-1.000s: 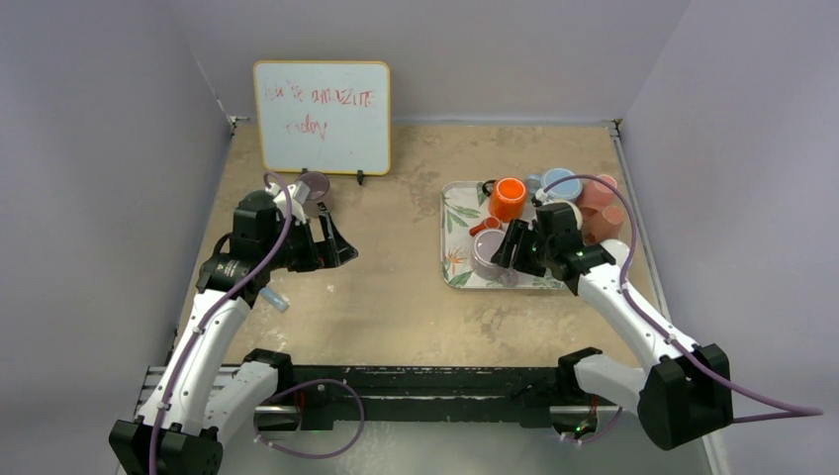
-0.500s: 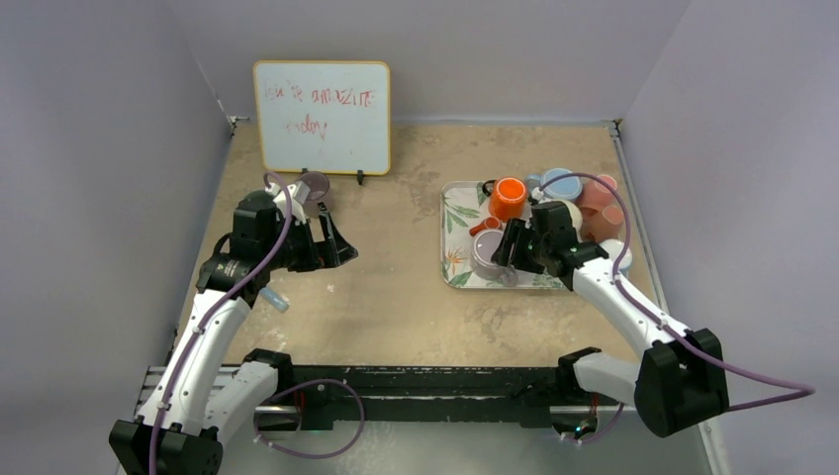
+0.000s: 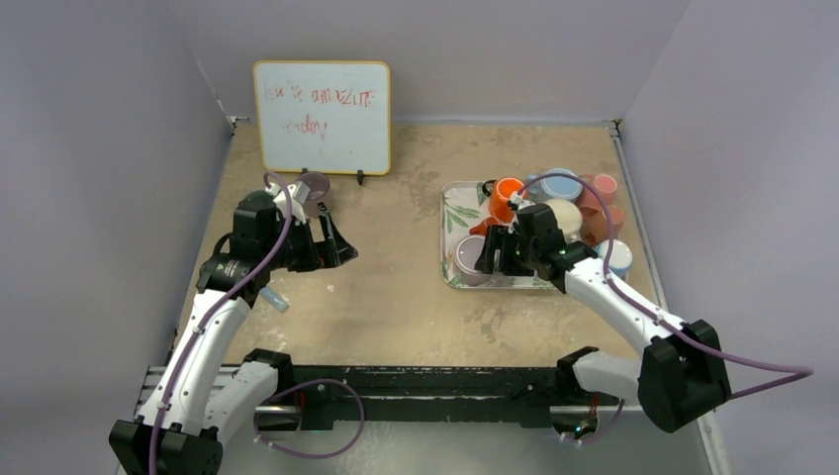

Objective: Turn the mug right side up
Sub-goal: Turn over the cup on the tray.

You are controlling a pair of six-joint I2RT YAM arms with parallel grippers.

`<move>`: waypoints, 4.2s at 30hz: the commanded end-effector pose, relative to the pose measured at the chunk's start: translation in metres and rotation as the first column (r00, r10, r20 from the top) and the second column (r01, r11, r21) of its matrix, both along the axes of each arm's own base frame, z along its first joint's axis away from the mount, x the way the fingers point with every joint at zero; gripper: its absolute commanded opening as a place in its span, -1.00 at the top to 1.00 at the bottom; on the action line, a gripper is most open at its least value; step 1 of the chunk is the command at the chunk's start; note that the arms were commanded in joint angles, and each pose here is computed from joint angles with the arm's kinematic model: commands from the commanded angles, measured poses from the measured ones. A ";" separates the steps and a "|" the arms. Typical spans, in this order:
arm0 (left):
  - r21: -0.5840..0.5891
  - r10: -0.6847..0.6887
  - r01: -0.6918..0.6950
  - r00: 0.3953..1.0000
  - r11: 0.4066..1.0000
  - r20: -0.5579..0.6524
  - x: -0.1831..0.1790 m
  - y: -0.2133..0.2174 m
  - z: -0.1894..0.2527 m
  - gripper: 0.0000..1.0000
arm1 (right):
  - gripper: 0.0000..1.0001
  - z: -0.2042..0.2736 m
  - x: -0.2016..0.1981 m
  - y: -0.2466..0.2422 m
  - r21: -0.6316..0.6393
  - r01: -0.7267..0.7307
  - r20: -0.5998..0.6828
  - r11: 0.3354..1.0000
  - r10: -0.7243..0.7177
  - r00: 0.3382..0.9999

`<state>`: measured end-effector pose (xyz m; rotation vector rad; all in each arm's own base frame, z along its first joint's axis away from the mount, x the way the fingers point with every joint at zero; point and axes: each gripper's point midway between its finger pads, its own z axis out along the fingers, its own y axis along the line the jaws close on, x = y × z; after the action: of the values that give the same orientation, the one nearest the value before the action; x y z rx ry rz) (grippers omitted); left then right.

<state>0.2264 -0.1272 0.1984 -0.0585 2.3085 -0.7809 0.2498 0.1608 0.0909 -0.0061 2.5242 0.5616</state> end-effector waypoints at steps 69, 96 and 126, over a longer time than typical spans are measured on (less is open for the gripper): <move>0.007 -0.013 0.013 1.000 1.000 0.022 0.000 0.000 0.003 -0.84 | 0.87 -0.002 0.028 0.026 -0.257 -0.206 0.159 0.944 0.251 0.955; 0.011 0.007 -0.008 1.000 1.000 0.021 0.004 0.002 0.005 -0.79 | 1.00 0.061 0.024 0.057 0.054 -0.129 0.292 0.990 0.108 0.950; 0.016 0.012 -0.012 1.000 1.000 0.025 0.004 0.003 0.005 -0.78 | 0.29 -0.007 -0.005 0.011 -0.224 -0.020 0.049 0.974 0.032 0.998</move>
<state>0.2282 -0.1251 0.1968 -0.0693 2.3116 -0.7634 0.2425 0.1759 0.0824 -0.1826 2.5148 0.3439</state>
